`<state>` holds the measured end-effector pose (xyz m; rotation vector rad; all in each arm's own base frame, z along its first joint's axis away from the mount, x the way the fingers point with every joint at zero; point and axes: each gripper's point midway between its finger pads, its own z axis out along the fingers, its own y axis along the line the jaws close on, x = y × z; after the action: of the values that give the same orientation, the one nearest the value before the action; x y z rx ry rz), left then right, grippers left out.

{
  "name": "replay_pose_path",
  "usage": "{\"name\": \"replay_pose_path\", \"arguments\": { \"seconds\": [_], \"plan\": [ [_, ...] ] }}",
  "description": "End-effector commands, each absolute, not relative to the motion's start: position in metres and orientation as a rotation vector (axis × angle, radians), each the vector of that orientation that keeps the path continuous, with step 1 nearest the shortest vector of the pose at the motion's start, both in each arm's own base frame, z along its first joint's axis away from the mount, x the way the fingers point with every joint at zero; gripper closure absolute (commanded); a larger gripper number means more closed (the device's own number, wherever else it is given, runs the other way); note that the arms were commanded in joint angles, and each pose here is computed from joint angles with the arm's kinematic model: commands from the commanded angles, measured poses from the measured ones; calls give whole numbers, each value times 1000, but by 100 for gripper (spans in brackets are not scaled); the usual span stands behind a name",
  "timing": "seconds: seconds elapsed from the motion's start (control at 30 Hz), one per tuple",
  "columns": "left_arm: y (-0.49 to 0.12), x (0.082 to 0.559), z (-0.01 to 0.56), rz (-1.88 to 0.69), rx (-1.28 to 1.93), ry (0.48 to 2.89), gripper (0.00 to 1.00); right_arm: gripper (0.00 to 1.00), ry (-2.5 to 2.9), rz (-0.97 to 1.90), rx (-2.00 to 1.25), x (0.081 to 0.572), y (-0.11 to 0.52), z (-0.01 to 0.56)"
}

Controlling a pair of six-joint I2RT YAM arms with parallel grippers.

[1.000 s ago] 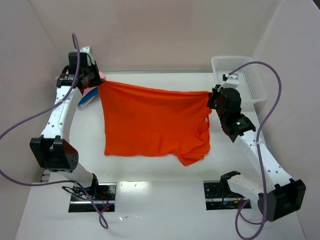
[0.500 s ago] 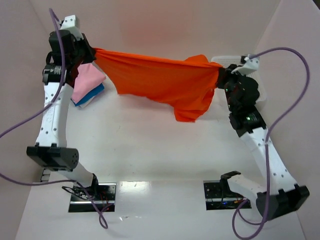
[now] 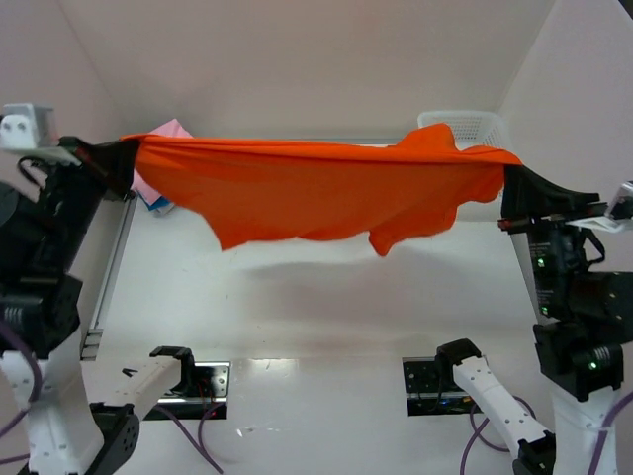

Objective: Fold and stack the t-shirts
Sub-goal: Flatten out the tshirt

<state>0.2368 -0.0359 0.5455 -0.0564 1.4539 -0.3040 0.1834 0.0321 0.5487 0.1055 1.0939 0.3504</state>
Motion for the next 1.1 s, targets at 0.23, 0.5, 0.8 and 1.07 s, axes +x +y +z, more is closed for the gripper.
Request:
{"name": "replay_pose_path", "arguments": {
  "seconds": [0.23, 0.5, 0.8, 1.07],
  "plan": [
    [-8, 292, 531, -174, -176, 1571, 100, 100, 1226, 219, 273, 189, 0, 543],
    [-15, 391, 403, -199, -189, 1823, 100, 100, 1550, 267, 369, 295, 36, 373],
    [-20, 445, 213, -224, -270, 2161, 100, 100, 1783, 202, 442, 354, 47, 240],
    [-21, 505, 127, -213, -284, 2340, 100, 100, 1816, 168, 430, 421, 58, 197]
  ]
}}
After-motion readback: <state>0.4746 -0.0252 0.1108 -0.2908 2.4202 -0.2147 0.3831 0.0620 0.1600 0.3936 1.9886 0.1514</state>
